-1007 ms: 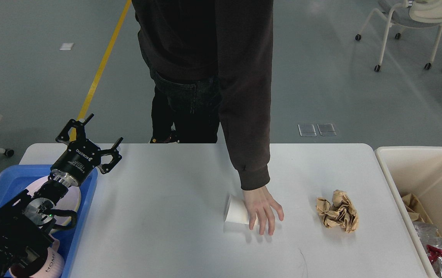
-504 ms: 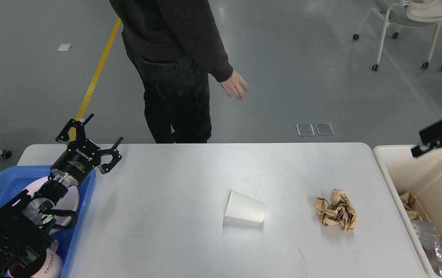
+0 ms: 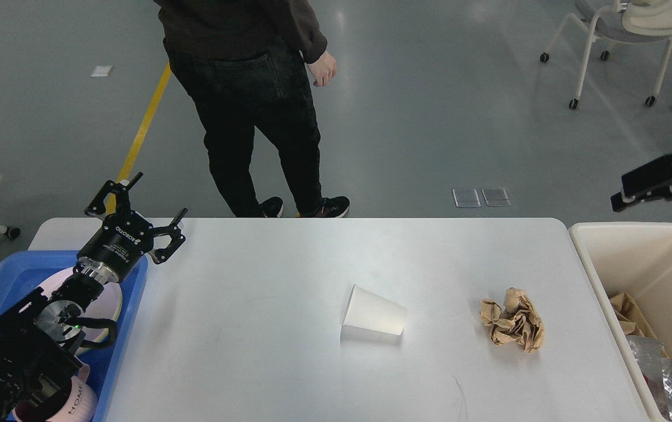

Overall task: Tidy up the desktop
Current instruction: 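Lower the right gripper and grasp the crumpled brown paper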

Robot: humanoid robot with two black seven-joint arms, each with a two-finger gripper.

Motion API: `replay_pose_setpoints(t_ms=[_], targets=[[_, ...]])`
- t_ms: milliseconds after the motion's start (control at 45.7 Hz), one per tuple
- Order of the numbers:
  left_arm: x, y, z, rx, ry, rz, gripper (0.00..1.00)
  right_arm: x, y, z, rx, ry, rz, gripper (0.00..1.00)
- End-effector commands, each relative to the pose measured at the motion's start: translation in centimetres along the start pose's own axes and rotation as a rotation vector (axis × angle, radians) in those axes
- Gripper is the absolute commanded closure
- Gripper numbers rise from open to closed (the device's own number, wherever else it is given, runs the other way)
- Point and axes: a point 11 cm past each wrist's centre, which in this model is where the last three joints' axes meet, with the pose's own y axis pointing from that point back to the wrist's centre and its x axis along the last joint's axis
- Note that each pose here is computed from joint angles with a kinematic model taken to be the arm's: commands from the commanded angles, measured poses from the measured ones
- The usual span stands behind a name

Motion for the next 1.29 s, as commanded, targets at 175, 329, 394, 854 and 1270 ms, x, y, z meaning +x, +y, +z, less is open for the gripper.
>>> replay_pose_setpoints(t_ms=[175, 329, 394, 854, 1270], targets=[[0.0, 0.0, 0.0, 0.001, 0.0, 0.001, 0.0, -5.4, -14.0, -1.6, 0.006, -0.12, 0.054, 0.0], [0.0, 0.0, 0.0, -0.001, 0.001, -0.001, 0.0, -5.3, -14.7, -3.1, 0.056, -0.155, 0.066, 0.0], [0.0, 0.0, 0.0, 0.001, 0.0, 0.001, 0.0, -5.9, -15.3, -3.6, 0.062, -0.15, 0.05, 0.0], [0.0, 0.0, 0.0, 0.001, 0.0, 0.001, 0.0, -7.6, -17.2, -5.8, 0.137, -0.203, 0.026, 0.0], [0.0, 0.0, 0.0, 0.001, 0.0, 0.001, 0.0, -10.9, -21.9, -7.3, 0.119, -0.15, 0.045, 0.19]])
